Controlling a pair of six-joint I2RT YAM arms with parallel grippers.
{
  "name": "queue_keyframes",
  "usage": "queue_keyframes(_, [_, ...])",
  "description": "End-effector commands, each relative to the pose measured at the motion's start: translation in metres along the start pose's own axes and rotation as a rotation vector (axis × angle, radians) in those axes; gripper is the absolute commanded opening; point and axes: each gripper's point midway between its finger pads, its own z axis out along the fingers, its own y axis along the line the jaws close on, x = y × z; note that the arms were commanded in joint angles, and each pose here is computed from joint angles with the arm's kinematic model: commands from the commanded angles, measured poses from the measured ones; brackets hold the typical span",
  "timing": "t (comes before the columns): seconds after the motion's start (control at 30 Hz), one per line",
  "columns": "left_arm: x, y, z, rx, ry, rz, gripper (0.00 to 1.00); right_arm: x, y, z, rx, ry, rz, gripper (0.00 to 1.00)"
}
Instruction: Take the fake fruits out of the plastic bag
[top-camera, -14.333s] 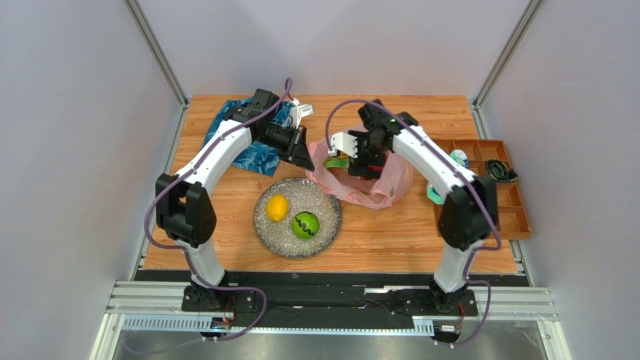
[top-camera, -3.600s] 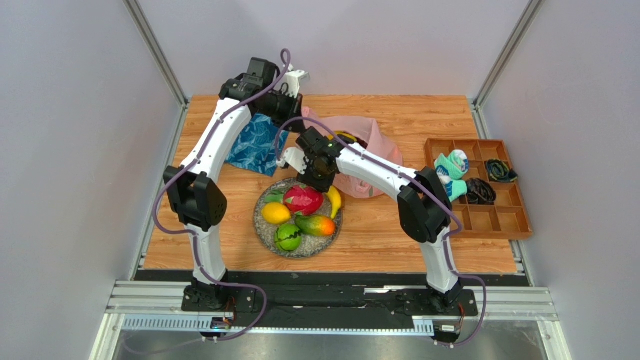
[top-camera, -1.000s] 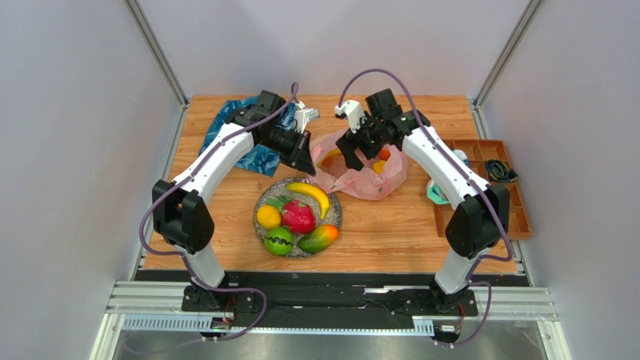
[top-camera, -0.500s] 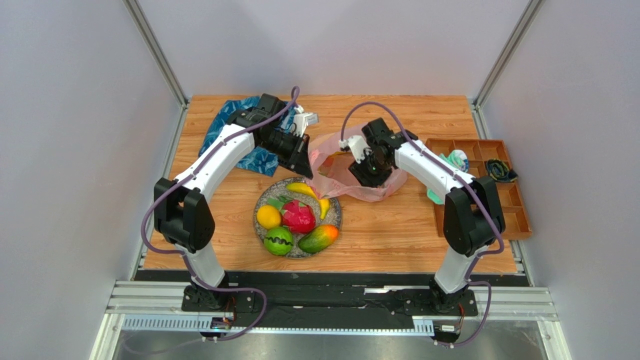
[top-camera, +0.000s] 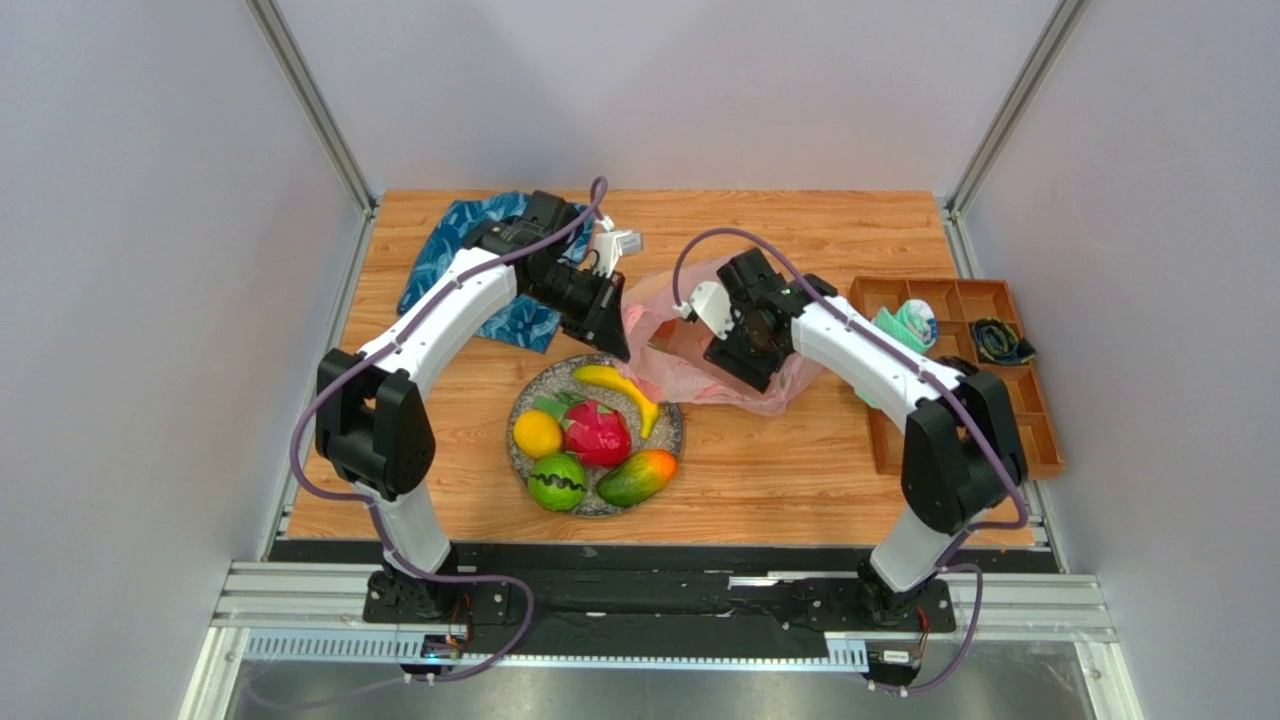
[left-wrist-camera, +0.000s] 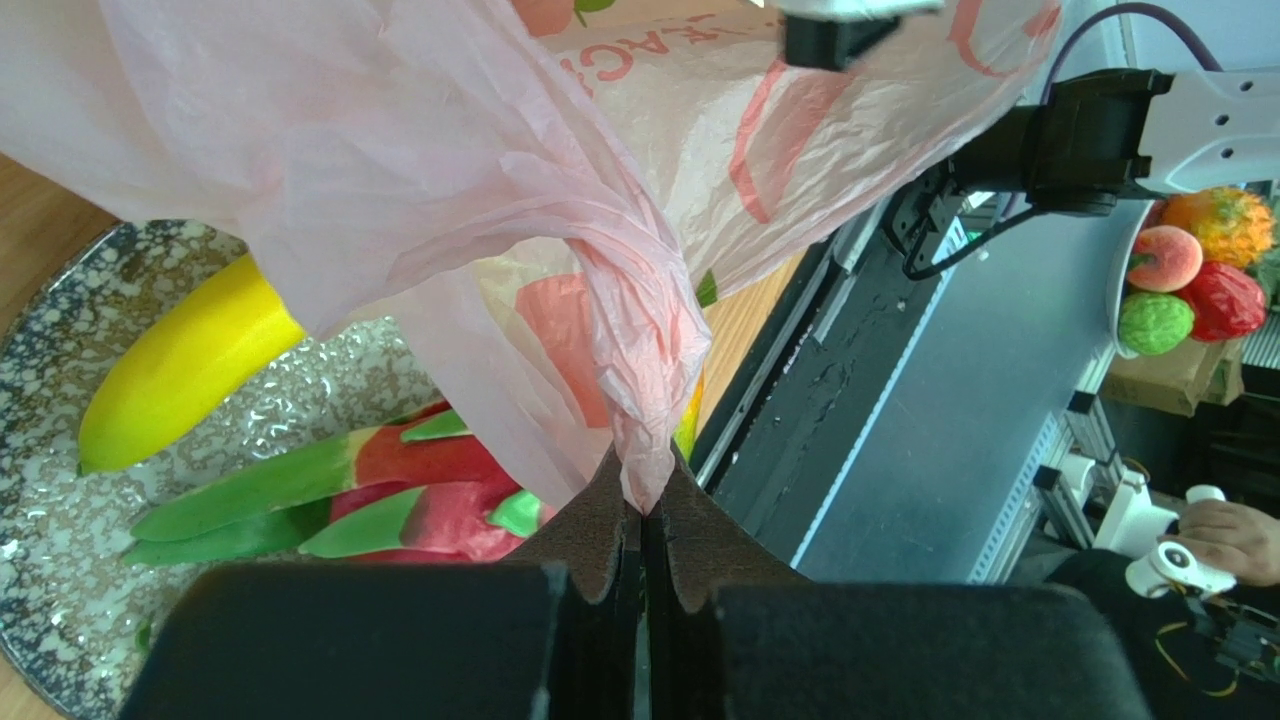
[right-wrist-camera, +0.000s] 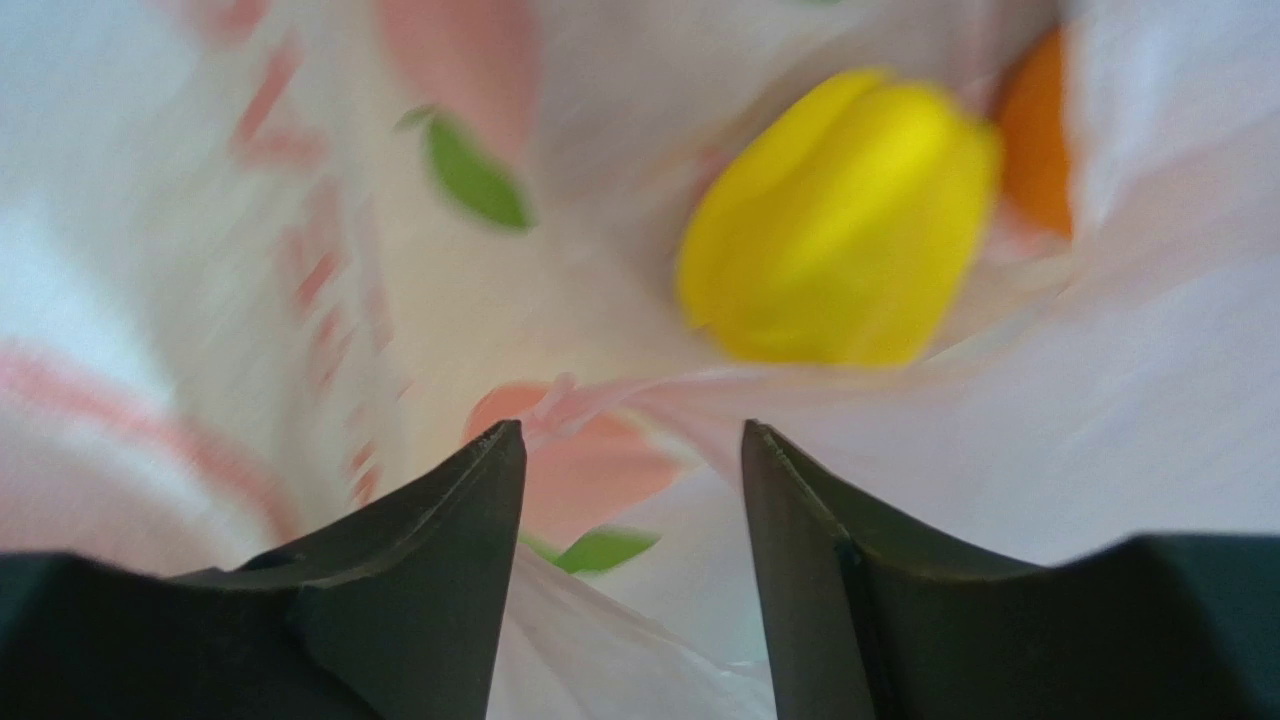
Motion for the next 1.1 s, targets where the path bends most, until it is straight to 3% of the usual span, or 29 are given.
queue_keyframes(0.0, [-0.011, -0.010, -0.005, 0.017, -0.029, 0.053, 0.00, -0.040, -0.048, 0.012, 0.148, -0.050, -0.055, 0.68])
queue_keyframes(0.3, [-0.010, -0.011, -0.006, 0.016, -0.032, 0.065, 0.00, -0.037, -0.070, 0.044, 0.192, 0.064, -0.136, 0.85])
queue_keyframes(0.57, [-0.011, -0.013, -0.007, 0.018, -0.034, 0.069, 0.00, -0.015, -0.084, 0.081, 0.199, 0.220, -0.083, 0.86])
queue_keyframes(0.67, [-0.010, -0.013, -0.005, 0.019, -0.029, 0.071, 0.00, -0.008, -0.089, 0.081, 0.180, 0.233, -0.045, 0.74])
queue_keyframes(0.7, [-0.010, -0.014, -0.005, 0.021, -0.028, 0.073, 0.00, -0.011, -0.093, 0.077, 0.191, 0.216, -0.040, 0.64])
queue_keyframes(0.8, [-0.012, -0.013, -0.003, 0.017, -0.027, 0.072, 0.00, -0.035, -0.096, 0.049, 0.194, 0.103, -0.040, 0.47])
queue_keyframes(0.93, [-0.020, -0.007, 0.000, 0.009, -0.029, 0.071, 0.00, -0.077, -0.075, -0.014, 0.084, -0.132, -0.076, 0.43])
queue_keyframes(1.07, [-0.034, -0.003, 0.002, -0.002, -0.041, 0.077, 0.00, -0.086, -0.049, -0.056, 0.019, -0.249, -0.106, 0.41])
